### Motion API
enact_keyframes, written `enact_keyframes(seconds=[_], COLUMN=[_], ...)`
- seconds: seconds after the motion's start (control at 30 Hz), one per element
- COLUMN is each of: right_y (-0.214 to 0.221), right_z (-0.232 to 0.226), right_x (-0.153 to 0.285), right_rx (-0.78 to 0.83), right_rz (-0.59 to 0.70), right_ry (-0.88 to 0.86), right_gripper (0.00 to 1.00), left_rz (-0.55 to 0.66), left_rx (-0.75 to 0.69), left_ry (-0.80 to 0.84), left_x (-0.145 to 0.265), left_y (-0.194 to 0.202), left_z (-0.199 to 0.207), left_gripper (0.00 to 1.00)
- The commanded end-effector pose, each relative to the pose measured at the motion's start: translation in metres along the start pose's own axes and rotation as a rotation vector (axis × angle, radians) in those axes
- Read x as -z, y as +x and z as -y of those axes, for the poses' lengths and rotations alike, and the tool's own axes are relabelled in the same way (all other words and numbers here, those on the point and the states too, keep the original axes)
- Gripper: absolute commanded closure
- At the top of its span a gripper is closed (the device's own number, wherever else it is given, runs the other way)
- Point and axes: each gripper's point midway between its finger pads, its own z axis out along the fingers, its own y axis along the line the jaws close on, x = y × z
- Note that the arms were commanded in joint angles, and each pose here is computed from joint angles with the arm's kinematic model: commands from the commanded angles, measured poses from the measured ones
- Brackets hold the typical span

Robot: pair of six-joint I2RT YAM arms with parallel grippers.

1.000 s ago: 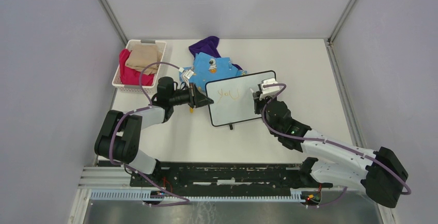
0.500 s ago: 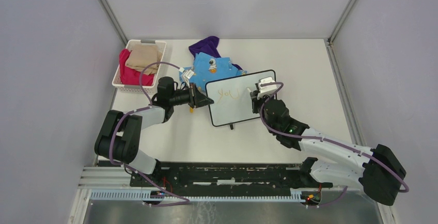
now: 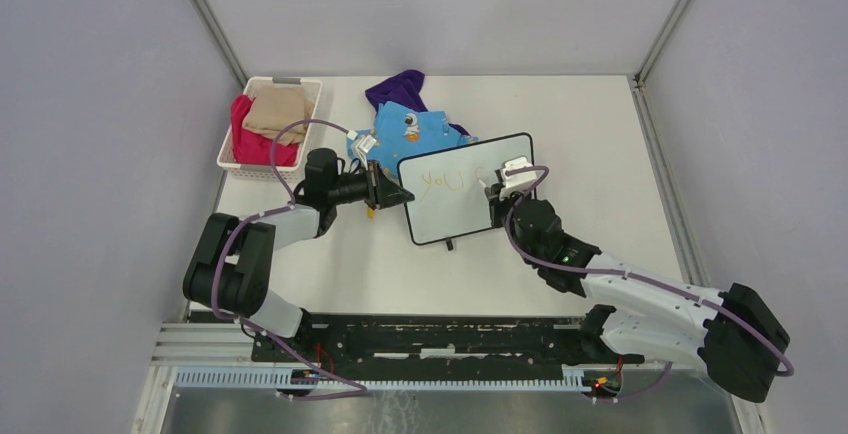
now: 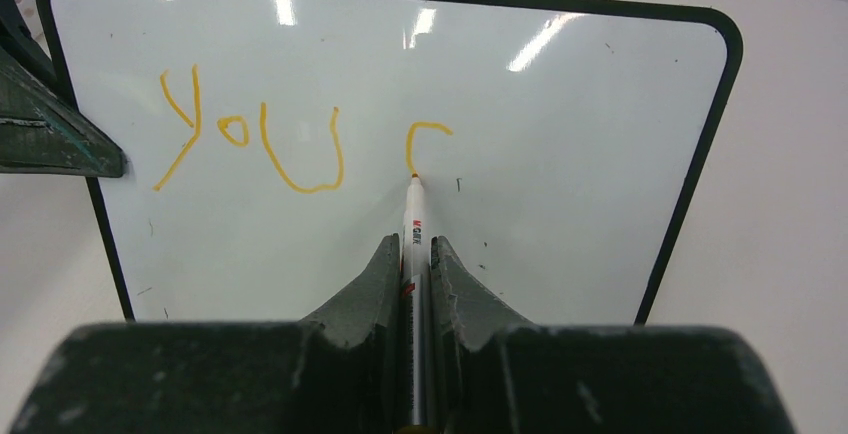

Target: Write a sentence on the whiteboard

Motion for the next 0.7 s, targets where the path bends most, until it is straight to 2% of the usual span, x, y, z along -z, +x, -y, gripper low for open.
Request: enact_keyframes(seconds=[0.0, 0.33, 0.67], right_y=[0.002, -0.020, -0.029], right_z=[0.014, 0.024, 0.030], right_x=[0.003, 0.012, 0.008], right_rx=[-0.003, -0.048, -0.060], right_rz=[-0.008, 0.065, 0.085], right_ry=[0.050, 0.069, 0.097], right_gripper=[1.00, 1.00, 1.00], left_rz=[-0.023, -0.032, -0.035], left_rx=[-0.012, -0.008, -0.012], left_ry=[0.006, 0.003, 0.004], left_x=[-0.003, -0.004, -0.004], left_y=[0.001, 0.003, 0.004], left_z=[0.000, -0.001, 0.000], left_gripper=[0.98, 0.98, 0.98])
